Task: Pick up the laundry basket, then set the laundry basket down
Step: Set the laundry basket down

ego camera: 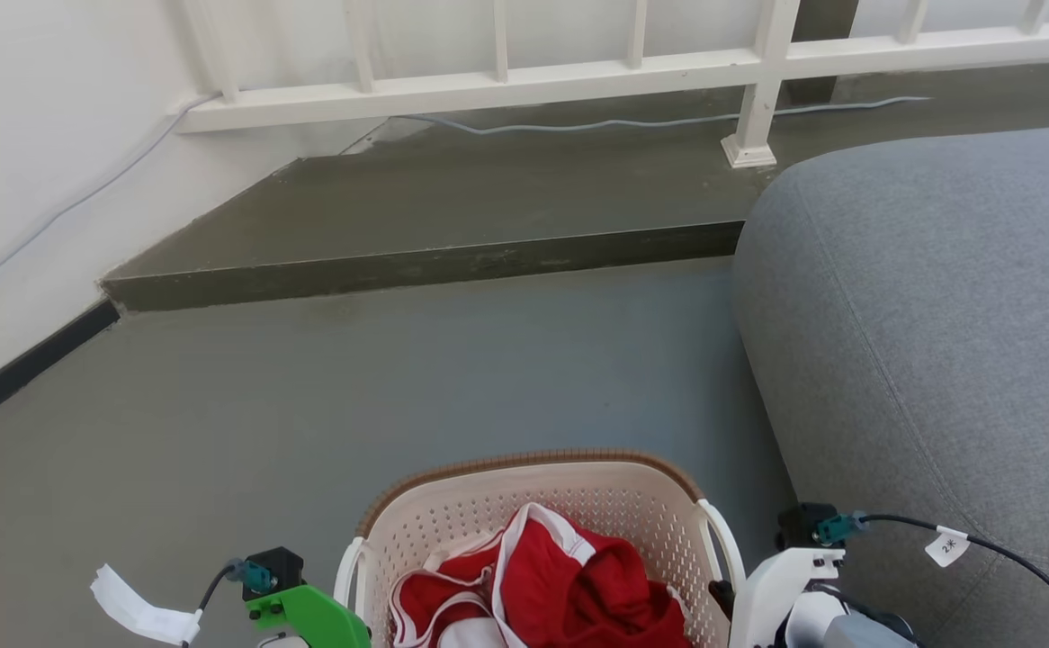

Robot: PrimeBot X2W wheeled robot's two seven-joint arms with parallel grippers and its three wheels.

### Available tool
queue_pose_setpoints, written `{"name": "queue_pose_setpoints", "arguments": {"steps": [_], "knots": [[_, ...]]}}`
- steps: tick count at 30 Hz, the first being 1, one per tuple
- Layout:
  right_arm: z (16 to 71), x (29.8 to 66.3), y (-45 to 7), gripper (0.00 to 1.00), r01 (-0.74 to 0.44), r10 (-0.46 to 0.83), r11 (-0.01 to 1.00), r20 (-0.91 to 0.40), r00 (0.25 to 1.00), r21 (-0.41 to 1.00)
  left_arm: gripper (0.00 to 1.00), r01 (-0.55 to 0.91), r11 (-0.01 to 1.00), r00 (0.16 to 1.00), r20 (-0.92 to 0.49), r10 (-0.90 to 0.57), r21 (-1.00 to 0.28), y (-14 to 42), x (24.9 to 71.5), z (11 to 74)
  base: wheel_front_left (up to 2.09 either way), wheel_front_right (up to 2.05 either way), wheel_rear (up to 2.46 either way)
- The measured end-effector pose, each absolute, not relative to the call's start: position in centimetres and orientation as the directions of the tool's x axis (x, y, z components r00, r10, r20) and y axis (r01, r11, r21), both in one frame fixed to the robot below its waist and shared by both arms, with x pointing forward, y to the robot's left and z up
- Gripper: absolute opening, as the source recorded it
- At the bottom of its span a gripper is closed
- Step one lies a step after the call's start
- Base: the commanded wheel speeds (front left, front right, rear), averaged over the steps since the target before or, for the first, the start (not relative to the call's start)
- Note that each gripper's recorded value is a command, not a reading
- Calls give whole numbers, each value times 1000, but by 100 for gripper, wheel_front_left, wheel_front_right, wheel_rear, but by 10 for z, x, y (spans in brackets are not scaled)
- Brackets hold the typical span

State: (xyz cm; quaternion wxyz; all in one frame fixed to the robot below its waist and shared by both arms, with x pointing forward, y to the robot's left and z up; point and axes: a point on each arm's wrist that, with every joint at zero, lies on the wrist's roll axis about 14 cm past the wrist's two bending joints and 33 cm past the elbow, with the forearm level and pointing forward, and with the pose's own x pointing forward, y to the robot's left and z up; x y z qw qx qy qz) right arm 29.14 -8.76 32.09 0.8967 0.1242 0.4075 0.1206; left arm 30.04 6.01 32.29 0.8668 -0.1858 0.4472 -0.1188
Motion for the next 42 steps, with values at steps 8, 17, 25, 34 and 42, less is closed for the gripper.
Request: {"name": "queue_pose_setpoints", "arguments": {"steps": [8, 17, 25, 34, 42], "knots": [[322, 304, -88, 0, -125, 317, 941, -688, 653, 315, 0, 33, 900, 586, -721, -371, -436, 60, 307, 320, 0, 0, 0], [324, 333, -94, 0, -143, 307, 946, -658, 688, 292, 0, 83, 900, 615, -688, -385, -428, 52, 338, 325, 0, 0, 0], [326, 373, -99, 0, -172, 305, 949, -623, 721, 265, 0, 116, 904, 654, -653, -382, -413, 48, 381, 330, 0, 0, 0], [322, 420, -103, 0, -202, 304, 951, -593, 746, 234, 0, 122, 905, 689, -622, -373, -407, 45, 428, 326, 0, 0, 0], [307, 451, -100, 0, -217, 313, 949, -589, 745, 231, 0, 113, 911, 703, -616, -355, -397, 49, 457, 308, 0, 0, 0]]}}
